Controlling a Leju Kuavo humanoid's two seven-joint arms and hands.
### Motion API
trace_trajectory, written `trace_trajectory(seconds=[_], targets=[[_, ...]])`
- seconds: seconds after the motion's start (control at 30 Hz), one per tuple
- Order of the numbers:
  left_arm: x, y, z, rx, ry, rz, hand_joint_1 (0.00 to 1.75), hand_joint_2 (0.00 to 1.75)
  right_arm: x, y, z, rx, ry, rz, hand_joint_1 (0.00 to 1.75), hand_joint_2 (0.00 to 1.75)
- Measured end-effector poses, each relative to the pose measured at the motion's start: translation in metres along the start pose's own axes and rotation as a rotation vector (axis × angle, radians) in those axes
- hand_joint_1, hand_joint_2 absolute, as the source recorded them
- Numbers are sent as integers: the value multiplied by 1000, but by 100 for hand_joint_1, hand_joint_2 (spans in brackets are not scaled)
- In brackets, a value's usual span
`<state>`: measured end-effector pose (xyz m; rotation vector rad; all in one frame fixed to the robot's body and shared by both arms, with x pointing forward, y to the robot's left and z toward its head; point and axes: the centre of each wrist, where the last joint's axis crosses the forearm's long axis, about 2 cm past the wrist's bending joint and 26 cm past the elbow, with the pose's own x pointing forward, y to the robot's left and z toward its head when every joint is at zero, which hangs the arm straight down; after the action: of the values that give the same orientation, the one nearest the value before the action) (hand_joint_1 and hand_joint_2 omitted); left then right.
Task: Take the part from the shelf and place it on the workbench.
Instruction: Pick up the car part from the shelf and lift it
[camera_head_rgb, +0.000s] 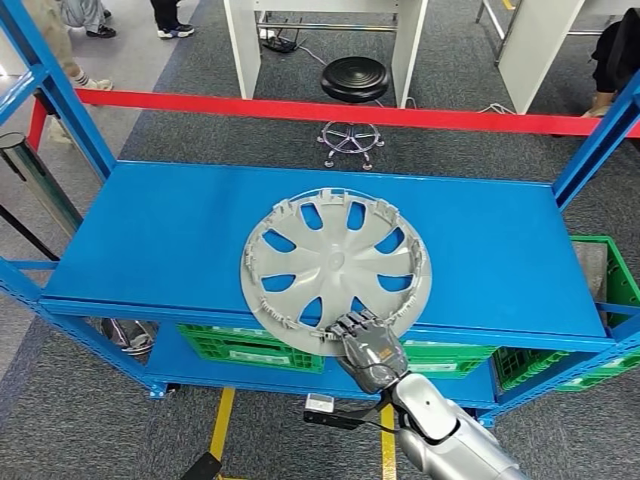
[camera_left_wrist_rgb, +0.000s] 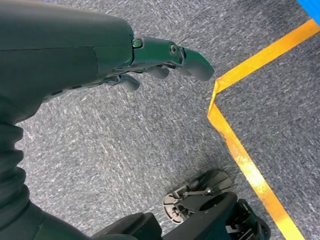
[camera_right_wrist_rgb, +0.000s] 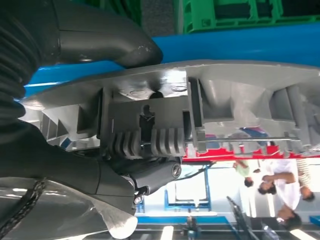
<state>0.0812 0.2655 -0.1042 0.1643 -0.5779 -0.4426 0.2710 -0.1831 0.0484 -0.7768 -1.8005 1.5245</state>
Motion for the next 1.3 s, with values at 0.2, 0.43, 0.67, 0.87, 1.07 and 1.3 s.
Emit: trace_trajectory(seconds=[0.2,0.43,0.67,0.87,1.07,1.3], targets=[[0,0,0,4,1,12,0,175,1,-1,0,-35,-4,15,175,175],[-3,-1,1,12,7,33,0,175,16,-14,1,-170,-31,-18,175,175],[-6,-1,2,13,9,54,0,175,32,-35,-1,-302,-74,-60,175,175],[-10,0,3,-1,-6,147,0,175,44,-61,-2,-440,-124,-94,175,175],[-15,0,5,-5,-3,204,0,175,50,-93,-3,-577,-191,-92,175,175],[-17,2,6,10,3,196,0,175,51,-110,0,-646,-229,-84,175,175]])
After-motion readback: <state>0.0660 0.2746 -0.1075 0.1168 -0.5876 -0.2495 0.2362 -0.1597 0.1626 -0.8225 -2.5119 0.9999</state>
